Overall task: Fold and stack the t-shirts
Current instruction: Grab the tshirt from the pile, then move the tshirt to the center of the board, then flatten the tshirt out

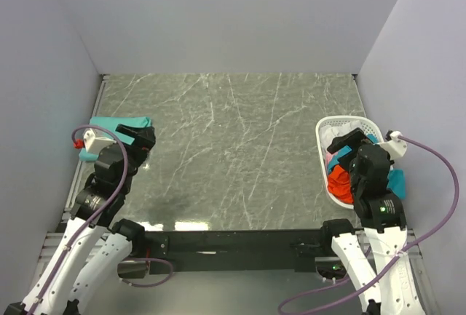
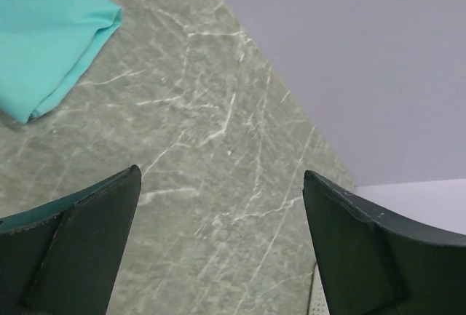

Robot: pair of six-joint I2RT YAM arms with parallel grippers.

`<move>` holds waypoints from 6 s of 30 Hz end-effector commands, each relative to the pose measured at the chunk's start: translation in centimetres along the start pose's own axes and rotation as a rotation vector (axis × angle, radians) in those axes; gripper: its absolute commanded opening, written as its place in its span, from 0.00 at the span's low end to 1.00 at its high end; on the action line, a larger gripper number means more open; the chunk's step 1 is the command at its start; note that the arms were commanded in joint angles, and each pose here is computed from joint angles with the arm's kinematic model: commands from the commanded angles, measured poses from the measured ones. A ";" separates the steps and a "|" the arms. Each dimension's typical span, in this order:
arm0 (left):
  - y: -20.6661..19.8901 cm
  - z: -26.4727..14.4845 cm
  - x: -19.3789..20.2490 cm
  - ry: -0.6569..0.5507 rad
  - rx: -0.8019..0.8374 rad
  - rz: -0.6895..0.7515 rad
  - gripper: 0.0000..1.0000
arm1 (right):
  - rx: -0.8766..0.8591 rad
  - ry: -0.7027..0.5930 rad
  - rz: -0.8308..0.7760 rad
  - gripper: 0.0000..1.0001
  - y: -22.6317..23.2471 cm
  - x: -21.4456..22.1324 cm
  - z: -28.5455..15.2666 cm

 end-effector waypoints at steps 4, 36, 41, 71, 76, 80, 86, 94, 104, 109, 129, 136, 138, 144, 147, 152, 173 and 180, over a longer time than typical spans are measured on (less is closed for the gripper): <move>-3.4 0.7 -1.5 -0.096 0.102 -0.094 0.99 | 0.021 0.128 -0.122 1.00 -0.4 1.3 0.5; 0.2 0.6 -0.2 -0.049 -0.083 -0.052 0.99 | 0.238 0.277 -0.054 0.15 -2.1 6.3 4.3; 0.5 0.3 -0.3 -0.052 -0.095 -0.039 0.99 | 0.135 0.193 -0.025 0.00 -0.9 3.3 2.3; 0.8 -2.1 -1.0 0.002 -0.071 -0.009 0.99 | -0.294 -0.357 0.080 0.00 9.1 -18.7 -7.1; 0.7 -2.2 -1.0 0.004 -0.067 -0.011 0.99 | -0.455 -0.413 0.085 0.00 10.5 -20.4 -9.1; 0.6 -2.1 -0.9 0.013 -0.059 -0.007 0.99 | -0.620 -0.447 0.060 0.00 12.3 -22.1 -10.8; 0.8 -1.8 -0.8 0.014 -0.095 0.010 0.99 | -0.887 -0.364 -0.038 0.00 16.1 -23.2 -11.0; 1.2 -1.7 -0.5 0.028 -0.119 0.010 0.99 | -1.173 -0.158 -0.145 0.00 21.2 -21.2 -9.0; 2.4 -1.7 0.4 0.069 -0.171 0.002 0.99 | -1.342 0.005 -0.202 0.00 28.1 -15.4 -9.4; 3.3 -1.6 0.9 0.085 -0.211 0.003 0.99 | -1.245 0.087 -0.159 0.00 28.8 -12.7 -7.1; 6.3 5.1 11.3 0.599 -0.197 0.118 0.99 | -0.497 0.518 -0.123 0.00 12.6 7.7 11.8; 6.0 8.5 16.2 0.720 -0.300 0.250 0.98 | -0.455 0.501 -0.149 0.00 11.4 8.1 11.4; 6.0 9.6 17.3 0.731 -0.326 0.260 0.95 | -0.460 0.502 -0.153 0.00 11.3 8.1 11.3; 6.0 11.7 19.2 0.763 -0.341 0.277 0.83 | -0.462 0.524 -0.159 0.00 11.1 8.6 11.3; 5.9 12.3 20.0 0.778 -0.349 0.297 0.70 | -0.465 0.532 -0.164 0.00 11.1 8.6 11.3; 5.8 13.0 21.1 0.800 -0.356 0.330 0.44 | -0.469 0.529 -0.163 0.00 11.2 8.6 11.4; -2.8 3.1 10.3 0.530 -0.003 0.223 0.01 | -0.433 0.340 -0.082 0.00 9.3 3.4 5.2; -4.8 -1.0 5.6 0.418 0.152 0.133 0.01 | -0.455 0.217 -0.082 0.00 8.0 0.4 1.3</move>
Point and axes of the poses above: each gripper's point midway between its finger pads, its own z axis out along the fingers, its own y axis along the line the jaws close on, x = y × z, the point moved 9 cm from there along -z, back along the fingers, and after that the axes turned 7 degrees about -z, right-handed, at the moved point
